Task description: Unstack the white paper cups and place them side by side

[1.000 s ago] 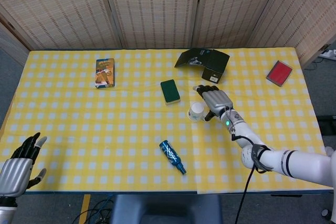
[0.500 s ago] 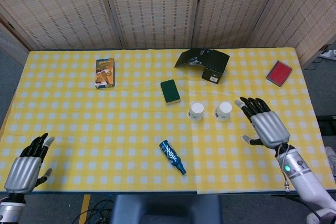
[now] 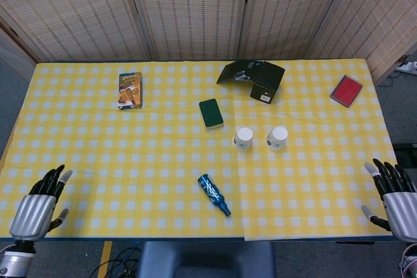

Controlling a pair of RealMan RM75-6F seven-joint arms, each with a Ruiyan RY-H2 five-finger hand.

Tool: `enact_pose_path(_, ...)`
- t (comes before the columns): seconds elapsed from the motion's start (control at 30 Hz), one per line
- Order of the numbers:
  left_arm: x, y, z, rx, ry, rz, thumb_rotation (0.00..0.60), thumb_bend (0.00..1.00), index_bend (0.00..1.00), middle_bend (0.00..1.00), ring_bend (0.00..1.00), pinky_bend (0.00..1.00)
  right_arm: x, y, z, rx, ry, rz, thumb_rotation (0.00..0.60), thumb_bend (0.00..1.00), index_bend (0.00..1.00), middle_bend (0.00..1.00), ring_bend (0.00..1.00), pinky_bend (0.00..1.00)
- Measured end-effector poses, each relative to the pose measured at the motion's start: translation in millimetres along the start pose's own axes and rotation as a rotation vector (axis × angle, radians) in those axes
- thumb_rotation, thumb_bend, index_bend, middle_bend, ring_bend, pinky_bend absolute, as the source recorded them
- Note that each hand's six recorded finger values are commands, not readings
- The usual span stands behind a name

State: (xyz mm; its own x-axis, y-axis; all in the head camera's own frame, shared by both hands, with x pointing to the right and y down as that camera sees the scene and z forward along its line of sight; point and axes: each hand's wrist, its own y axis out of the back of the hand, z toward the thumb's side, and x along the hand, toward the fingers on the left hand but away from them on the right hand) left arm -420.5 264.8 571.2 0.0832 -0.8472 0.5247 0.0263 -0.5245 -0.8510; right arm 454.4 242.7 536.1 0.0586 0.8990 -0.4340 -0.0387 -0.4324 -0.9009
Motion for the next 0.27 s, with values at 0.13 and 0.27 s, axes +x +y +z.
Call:
enact_pose_path(0.13,-3.5,-0.9,1.6,0.004,-0.003,-0.002,0.600,0.32,0.04,0.00,0.00,0.23,0.9,-2.4,2.7,-0.003,-0.007,-0.002,0.600,0.22,0.00,0.00,0.00,0.00)
enact_pose_path(0.27,-5.1,-2.6,-0.9,0.009,0.007,-0.011,0.600,0.32,0.04,0.00,0.00,0.23,-1.4,-5.4,7.1,0.001,0.004,0.009,0.600,0.22,0.00,0.00,0.00,0.00)
